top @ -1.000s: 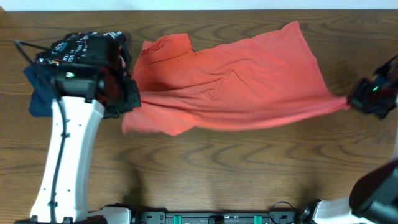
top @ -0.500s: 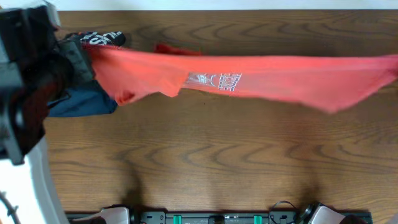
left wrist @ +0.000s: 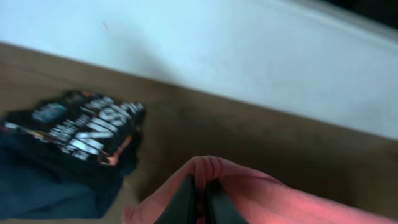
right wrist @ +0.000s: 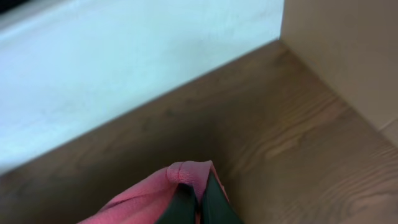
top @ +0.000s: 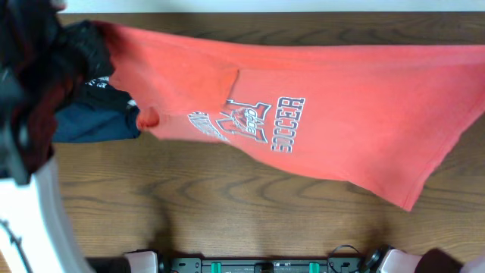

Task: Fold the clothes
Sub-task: 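Lift the shirt with both grippers and shake it out in the air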

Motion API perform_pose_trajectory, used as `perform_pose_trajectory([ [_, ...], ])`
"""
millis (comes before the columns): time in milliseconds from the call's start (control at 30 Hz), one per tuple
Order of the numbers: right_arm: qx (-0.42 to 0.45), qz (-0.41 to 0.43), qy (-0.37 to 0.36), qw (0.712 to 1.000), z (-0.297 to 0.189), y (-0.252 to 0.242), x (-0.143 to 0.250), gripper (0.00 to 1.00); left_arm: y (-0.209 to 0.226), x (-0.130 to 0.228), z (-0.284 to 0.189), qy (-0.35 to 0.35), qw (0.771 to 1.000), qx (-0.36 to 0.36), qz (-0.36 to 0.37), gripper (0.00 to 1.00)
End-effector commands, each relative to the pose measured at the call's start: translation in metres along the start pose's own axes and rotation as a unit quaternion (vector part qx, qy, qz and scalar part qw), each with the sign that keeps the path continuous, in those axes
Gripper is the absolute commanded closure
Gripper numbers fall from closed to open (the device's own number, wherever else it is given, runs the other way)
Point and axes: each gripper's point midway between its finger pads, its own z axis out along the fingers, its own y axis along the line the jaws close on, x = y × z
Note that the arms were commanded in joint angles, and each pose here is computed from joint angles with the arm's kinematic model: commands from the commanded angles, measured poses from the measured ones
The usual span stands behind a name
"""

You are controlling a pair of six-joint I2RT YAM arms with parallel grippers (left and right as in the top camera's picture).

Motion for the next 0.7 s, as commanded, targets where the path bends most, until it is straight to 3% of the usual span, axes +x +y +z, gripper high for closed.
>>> perform_pose_trajectory([
  [0,-0.003,-0.008,0.061,0.998,0.056,-0.004,0.015,0.99,0.005,0.008,0.052,0.056,0.998,0.017,-0.021,0.94],
  [200,-0.026,-0.009,0.13,0.991,0.16,0.009,0.044,0.99,0.01,0.017,0.14,0.11,0.992,0.051,-0.037,0.94],
  [367,-0.036,0.005,0.043,0.998,0.217,0.024,0.009,0.99,0.008,-0.033,0.193,0.016,0.995,0.083,-0.059,0.94],
  [500,-0.061,0.044,-0.059,0.995,0.201,0.037,-0.05,0.99,-0.013,-0.101,0.174,-0.111,0.979,0.141,-0.095,0.94],
  [667,-0.045,0.047,-0.149,0.987,0.147,0.026,-0.115,0.99,-0.059,-0.169,0.101,-0.225,0.936,0.254,-0.092,0.94],
])
